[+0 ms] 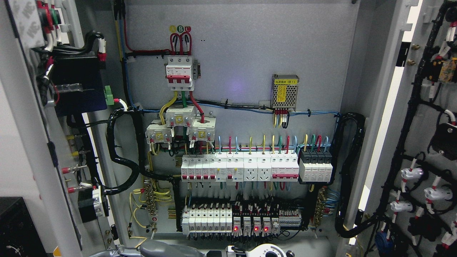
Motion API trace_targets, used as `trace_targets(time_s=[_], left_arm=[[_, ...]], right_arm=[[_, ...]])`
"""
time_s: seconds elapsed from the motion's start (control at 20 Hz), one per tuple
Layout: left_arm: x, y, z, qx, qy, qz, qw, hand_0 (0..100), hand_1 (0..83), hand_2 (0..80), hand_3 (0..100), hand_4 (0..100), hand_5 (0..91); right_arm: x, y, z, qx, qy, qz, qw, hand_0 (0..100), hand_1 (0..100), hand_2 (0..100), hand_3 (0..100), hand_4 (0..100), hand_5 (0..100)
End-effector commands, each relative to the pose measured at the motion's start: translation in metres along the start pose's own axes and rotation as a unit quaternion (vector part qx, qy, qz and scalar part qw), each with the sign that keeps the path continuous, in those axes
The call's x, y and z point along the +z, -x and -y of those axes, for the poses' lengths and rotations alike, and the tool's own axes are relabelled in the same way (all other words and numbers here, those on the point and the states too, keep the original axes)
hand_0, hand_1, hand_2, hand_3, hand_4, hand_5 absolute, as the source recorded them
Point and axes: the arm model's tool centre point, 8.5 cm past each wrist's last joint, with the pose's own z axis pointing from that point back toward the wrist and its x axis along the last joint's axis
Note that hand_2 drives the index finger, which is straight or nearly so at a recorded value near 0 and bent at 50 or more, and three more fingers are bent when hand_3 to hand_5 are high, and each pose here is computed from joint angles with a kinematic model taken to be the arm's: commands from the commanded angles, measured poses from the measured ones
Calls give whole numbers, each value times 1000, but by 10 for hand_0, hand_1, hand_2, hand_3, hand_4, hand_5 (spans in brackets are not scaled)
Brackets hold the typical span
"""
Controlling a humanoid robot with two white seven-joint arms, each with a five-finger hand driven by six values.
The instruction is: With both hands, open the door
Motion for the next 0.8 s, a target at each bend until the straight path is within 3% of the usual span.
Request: trace_targets(time_s=[0.0,0.25,0.75], left_arm=[[1,9,-1,0,-1,-7,1000,0,0,0,0,0,0],[1,9,-1,0,-1,-7,1000,0,0,0,0,0,0],[0,6,-1,1,-1,-4,1000,0,0,0,0,0,0]], right_arm=[[-26,-2,-6,-19,-19,-2,1000,0,0,0,0,0,0],[-30,2,-3,-5,-9,-18,1000,0,0,0,0,0,0],[-46,2,-12,-5,-25,-16,1000,0,0,0,0,0,0]])
